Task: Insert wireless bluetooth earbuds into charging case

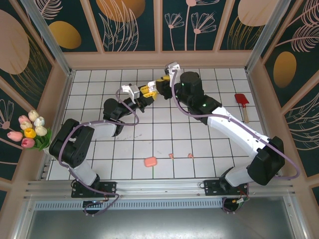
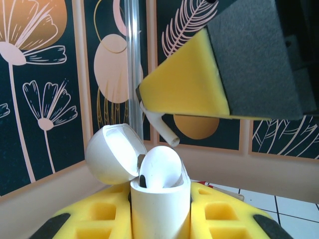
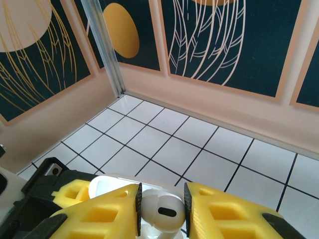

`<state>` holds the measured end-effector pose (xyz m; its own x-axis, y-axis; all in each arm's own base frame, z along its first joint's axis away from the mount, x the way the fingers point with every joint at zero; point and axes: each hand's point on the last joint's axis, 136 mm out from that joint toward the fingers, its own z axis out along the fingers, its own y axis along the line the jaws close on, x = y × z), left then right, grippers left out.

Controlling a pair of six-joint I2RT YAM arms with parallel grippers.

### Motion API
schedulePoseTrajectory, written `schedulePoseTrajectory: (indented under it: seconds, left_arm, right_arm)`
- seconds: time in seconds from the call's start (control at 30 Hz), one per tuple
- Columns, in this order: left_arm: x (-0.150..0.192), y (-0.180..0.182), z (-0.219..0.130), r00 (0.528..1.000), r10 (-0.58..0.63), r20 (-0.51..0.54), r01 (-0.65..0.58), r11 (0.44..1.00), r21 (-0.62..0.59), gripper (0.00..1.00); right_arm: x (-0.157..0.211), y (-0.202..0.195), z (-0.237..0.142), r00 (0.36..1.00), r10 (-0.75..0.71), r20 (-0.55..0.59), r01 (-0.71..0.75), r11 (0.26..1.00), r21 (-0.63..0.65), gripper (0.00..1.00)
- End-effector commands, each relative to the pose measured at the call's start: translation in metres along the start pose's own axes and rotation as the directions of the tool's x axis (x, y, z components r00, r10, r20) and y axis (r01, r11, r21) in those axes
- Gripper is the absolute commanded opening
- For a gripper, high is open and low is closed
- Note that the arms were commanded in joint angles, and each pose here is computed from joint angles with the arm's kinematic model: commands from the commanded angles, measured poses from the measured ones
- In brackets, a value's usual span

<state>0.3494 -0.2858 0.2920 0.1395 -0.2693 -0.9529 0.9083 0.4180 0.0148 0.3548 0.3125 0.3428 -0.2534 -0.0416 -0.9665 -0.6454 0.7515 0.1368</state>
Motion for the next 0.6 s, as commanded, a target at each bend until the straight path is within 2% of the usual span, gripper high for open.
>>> schedulePoseTrajectory:
  seconds: [0.0,0.57]
  left_arm:
    - [-0.0102,-0.0015,0.0055,1.0,0.005,0.03,-0.005,1.0,0.015,0.0]
    - [-0.0099,-0.0022,0.0056,0.999,0.0,0.035,0.0,1.0,0.021,0.0]
  right_arm:
    - [-0.0033,-0.0078,0.0033,0.999,0.024,0.032,-0.024,1.0,0.017,0.29]
    - [-0.0008,-0.0123,0.0062,0.999,0.039,0.019,-0.04,0.999,0.017,0.28]
